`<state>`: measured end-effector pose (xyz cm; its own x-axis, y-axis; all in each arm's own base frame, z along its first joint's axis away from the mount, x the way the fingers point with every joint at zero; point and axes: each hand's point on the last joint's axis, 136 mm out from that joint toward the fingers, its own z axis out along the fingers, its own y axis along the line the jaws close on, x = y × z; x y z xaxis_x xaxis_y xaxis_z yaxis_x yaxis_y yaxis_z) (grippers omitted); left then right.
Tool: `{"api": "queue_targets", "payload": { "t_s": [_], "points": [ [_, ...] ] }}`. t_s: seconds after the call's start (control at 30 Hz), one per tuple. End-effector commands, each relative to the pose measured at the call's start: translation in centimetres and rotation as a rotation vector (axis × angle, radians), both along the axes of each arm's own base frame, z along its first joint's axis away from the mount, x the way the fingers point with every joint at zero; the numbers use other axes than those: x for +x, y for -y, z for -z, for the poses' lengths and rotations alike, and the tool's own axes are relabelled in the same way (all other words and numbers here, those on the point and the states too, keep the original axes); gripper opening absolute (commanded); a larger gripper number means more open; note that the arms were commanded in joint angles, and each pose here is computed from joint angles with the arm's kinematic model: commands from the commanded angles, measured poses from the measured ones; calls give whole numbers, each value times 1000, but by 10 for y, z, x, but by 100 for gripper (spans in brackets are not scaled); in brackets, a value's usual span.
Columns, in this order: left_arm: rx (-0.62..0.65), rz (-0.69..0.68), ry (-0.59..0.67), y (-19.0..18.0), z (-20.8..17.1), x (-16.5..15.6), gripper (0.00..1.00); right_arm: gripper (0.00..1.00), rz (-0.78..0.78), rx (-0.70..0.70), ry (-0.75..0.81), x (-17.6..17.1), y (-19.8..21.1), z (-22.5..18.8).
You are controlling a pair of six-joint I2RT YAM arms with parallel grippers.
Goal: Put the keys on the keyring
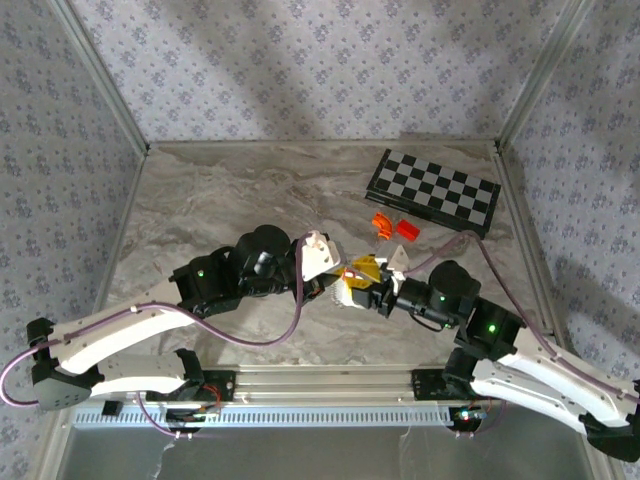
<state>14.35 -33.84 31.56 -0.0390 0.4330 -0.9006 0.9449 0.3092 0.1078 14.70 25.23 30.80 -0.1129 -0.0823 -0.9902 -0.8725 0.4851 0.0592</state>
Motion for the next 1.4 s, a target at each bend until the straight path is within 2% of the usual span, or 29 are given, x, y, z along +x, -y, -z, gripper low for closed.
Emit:
{"api": "queue_targets", "payload": {
  "t_s": [0.0,0.57,1.03,1.37],
  "points": [
    [-38,-14,13,1,-9,4,0,32,34,5,23,5,1,-13],
    [-21,-14,20,-4,-2,3,0,0,44,-71,25,6,-3,-6],
    [22,-1,39,-12,5,0,0,0,61,-165,34,3,5,-7],
    [40,77,53,-15,12,-13,0,0,57,-280,6,2,4,4]
  ]
}}
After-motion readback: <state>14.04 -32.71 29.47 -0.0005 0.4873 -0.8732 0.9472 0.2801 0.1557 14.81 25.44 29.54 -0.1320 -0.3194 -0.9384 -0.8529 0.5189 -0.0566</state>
